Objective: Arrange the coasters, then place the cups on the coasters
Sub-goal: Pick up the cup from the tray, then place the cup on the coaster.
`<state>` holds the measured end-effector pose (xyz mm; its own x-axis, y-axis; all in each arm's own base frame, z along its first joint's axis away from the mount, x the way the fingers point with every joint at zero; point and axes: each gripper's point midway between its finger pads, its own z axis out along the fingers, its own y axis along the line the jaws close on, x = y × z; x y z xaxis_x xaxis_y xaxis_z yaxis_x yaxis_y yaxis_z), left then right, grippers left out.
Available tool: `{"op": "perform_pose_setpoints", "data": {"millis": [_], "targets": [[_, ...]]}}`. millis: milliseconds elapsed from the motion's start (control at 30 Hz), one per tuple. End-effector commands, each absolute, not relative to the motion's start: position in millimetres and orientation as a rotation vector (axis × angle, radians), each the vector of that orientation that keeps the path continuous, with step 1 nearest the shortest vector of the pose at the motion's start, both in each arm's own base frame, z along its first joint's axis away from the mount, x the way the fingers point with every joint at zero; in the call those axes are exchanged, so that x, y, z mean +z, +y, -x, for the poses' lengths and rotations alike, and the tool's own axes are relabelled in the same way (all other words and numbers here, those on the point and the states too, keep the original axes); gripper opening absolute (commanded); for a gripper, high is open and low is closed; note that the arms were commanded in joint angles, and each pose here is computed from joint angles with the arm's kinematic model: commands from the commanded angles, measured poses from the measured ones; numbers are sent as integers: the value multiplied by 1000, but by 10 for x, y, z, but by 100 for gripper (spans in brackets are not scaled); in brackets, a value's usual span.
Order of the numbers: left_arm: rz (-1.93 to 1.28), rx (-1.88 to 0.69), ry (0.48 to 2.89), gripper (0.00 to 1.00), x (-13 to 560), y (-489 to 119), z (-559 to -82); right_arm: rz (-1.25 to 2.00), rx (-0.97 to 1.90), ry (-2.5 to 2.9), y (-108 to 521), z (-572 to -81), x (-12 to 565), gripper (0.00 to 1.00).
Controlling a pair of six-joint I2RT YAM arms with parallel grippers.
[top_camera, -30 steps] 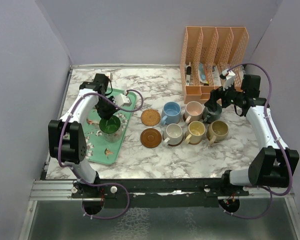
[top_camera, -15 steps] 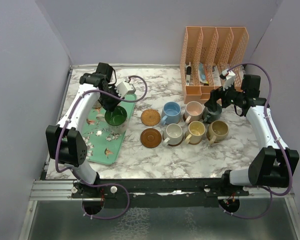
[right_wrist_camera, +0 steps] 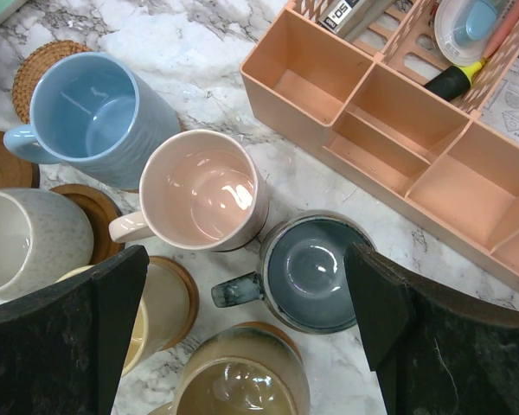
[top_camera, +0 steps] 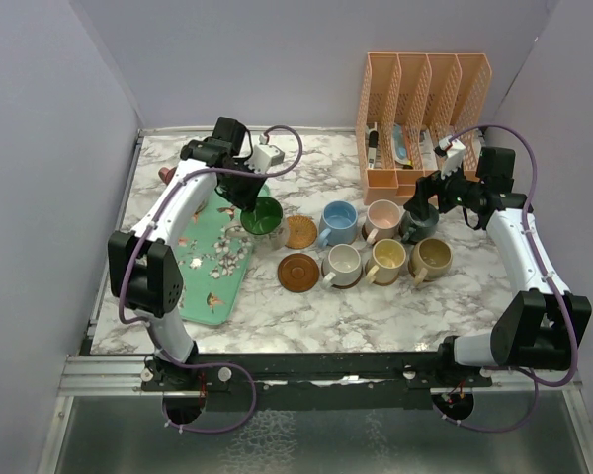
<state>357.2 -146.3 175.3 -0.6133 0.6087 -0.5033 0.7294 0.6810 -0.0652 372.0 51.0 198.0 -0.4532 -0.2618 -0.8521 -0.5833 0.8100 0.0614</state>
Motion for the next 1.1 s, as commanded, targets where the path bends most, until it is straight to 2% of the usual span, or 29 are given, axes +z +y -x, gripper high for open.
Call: {"op": "perform_pose_setpoints", "data": {"millis": [0, 400, 1067], "targets": [[-872, -507, 2362, 0, 1944, -1777, -3833, 645, 448, 2033, 553, -3703, 2032, 98], [-743, -593, 2457, 0, 1677, -2029, -3992, 644, 444, 2033, 548, -3704, 2036, 98], [-708, -479, 2489, 0, 1592, -2252, -4210, 645, 441, 2037, 543, -3706, 2023, 98]]}}
